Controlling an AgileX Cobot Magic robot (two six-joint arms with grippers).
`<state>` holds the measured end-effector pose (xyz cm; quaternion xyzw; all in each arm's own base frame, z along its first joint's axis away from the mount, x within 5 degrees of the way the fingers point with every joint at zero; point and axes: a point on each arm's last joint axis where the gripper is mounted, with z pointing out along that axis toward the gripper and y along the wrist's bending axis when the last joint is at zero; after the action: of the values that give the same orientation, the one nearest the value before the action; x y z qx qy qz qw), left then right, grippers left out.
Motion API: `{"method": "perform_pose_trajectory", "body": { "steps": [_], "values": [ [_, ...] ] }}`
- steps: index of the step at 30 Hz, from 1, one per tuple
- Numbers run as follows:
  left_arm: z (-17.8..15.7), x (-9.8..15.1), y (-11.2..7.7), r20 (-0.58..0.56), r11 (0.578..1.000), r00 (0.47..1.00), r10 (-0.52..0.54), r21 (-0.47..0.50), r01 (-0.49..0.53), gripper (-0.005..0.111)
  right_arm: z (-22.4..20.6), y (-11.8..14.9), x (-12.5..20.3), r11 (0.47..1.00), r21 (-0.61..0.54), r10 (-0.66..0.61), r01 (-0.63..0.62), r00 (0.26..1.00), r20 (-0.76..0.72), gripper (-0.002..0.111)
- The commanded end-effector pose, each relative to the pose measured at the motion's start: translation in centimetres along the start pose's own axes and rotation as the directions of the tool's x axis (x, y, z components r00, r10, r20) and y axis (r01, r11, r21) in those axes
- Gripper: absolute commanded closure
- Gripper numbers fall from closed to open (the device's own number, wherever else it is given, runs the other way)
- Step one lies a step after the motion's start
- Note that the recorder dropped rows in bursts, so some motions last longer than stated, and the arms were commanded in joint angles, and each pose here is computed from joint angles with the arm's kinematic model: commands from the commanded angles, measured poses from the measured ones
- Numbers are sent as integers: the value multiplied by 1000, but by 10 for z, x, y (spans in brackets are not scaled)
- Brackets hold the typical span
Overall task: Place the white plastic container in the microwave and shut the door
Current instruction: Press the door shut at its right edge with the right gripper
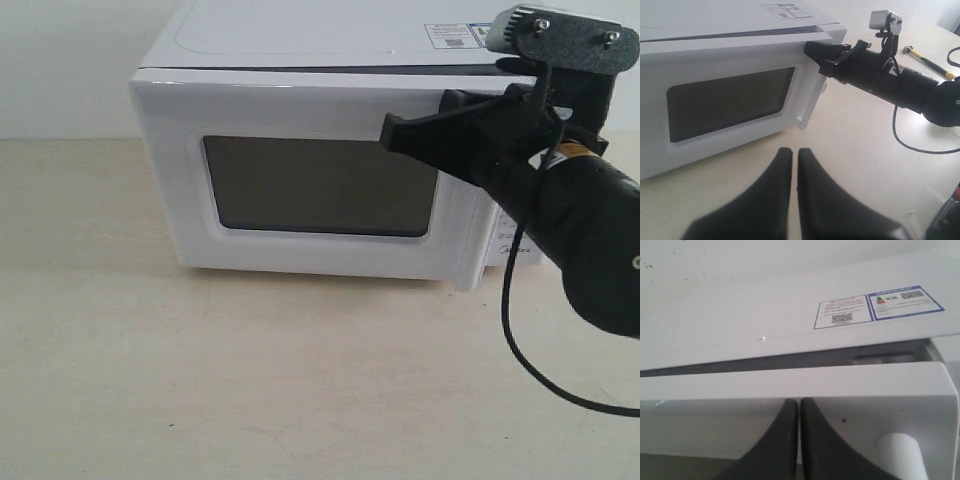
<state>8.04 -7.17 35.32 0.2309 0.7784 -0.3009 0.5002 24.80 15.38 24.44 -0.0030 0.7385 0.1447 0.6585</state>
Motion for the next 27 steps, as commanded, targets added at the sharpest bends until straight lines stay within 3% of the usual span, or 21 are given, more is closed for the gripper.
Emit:
{"method": "perform_pose_trajectory", "body": {
  "steps": [1,10,19,27],
  "values": [
    [-1,-1,-1,19,1000,1000,-15,2,15,102,10,4,0,1000,7,-13,13,1000,-2,108],
    [-1,-1,-1,19,1000,1000,-15,2,15,102,18,6,0,999,19,-32,32,999,12,108],
    [-1,-1,-1,19,1000,1000,-15,2,15,102,25,-15,-4,996,87,-8,7,1000,12,108],
    [-1,-1,-1,19,1000,1000,-15,2,15,102,25,-15,-5,997,82,-15,14,1000,14,108]
  ]
}}
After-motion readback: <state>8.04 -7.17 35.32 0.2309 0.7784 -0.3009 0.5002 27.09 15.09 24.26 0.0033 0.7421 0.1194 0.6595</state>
